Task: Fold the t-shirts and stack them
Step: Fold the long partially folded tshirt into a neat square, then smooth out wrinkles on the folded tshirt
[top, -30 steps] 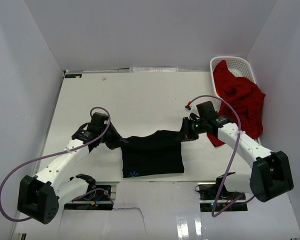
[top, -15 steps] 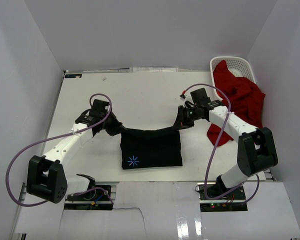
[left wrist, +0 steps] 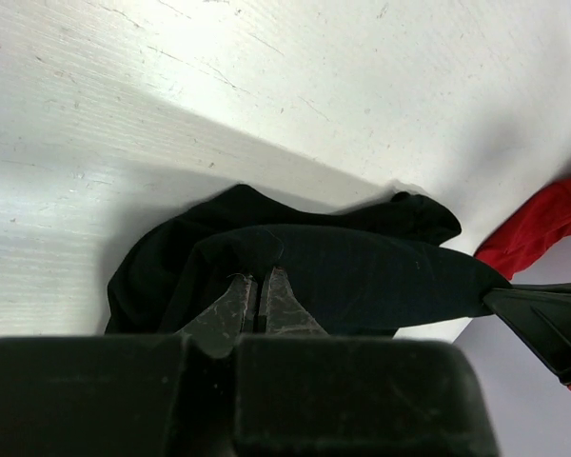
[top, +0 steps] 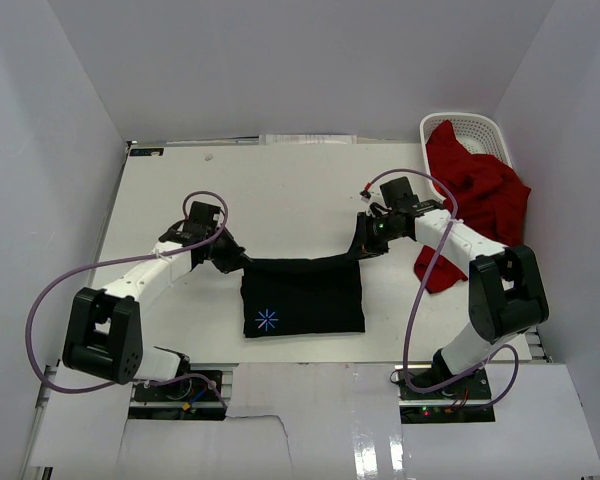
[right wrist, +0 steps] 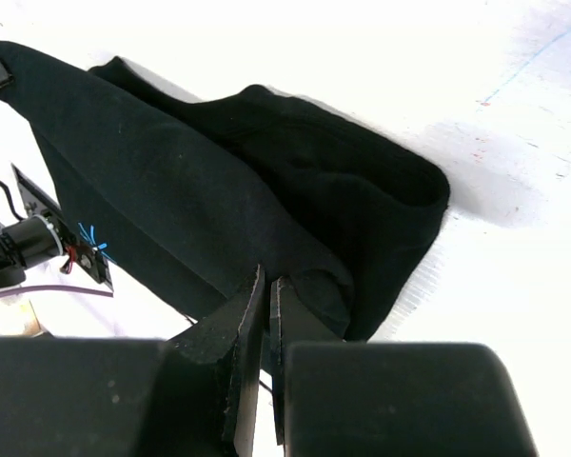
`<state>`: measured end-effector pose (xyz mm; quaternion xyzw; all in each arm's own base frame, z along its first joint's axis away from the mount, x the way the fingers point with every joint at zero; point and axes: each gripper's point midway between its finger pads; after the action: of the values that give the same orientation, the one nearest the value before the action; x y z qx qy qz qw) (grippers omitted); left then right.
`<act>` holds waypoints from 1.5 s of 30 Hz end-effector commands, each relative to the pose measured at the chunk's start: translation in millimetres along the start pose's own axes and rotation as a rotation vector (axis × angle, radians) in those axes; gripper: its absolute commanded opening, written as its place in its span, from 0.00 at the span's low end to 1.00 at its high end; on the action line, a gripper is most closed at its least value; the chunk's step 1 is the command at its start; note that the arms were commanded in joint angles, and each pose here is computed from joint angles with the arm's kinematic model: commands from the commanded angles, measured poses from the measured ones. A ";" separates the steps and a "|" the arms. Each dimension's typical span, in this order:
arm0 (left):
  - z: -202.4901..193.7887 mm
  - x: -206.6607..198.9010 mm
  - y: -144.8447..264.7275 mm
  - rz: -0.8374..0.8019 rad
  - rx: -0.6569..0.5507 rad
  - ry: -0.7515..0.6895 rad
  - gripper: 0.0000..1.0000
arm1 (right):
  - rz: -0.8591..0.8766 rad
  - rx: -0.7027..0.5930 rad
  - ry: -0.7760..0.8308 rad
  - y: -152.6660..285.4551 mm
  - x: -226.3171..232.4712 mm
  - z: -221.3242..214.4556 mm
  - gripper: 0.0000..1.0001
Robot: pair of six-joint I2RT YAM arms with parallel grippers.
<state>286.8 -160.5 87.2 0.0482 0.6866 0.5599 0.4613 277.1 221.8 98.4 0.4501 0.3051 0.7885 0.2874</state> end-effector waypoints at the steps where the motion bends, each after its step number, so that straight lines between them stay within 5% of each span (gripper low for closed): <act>1: 6.1 -3.8 -1.4 -0.031 -0.018 -0.010 0.00 | -0.021 -0.049 0.040 2.6 -5.8 13.7 0.08; 14: 11.9 1.5 -14.6 -0.020 -0.013 0.004 0.02 | -0.080 -0.078 0.017 -0.2 -28.0 14.5 0.08; 17: 15.6 -0.9 -13.8 -0.025 -0.021 0.000 0.26 | -0.089 -0.078 0.015 -2.1 -31.3 14.2 0.14; 20: 21.8 -9.6 -10.8 -0.043 -0.040 -0.008 0.52 | -0.113 -0.104 0.021 -2.4 -35.7 20.1 0.31; 27: 71.5 -74.8 20.6 -0.151 -0.211 -0.068 0.61 | -0.192 -0.278 0.105 24.3 -31.3 80.6 0.45; 32: 79.8 -135.7 61.2 -0.327 -0.283 -0.297 0.61 | -0.085 -0.343 0.180 37.6 -0.9 95.2 0.46; 38: 16.3 -114.7 41.9 -0.450 -0.050 -0.526 0.58 | 0.144 -0.255 0.195 8.9 26.5 49.4 0.38; 42: -28.3 -102.2 32.4 -0.570 0.128 -0.608 0.33 | 0.235 -0.183 0.199 -11.7 46.0 31.1 0.11; 45: -44.4 -97.9 32.5 -0.612 0.161 -0.657 0.06 | 0.273 -0.151 0.207 -19.9 55.4 23.7 0.08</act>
<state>310.0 -216.0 140.9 0.0650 0.5730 0.3810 0.7227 283.4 261.4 109.5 0.3945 0.2338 0.8597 0.2251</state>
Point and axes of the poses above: each gripper's point midway between its finger pads, its own y axis back along the fingers, its own x axis along the line the jaws close on, z = x × y, and after that the axes turned 11 degrees about y, right-handed
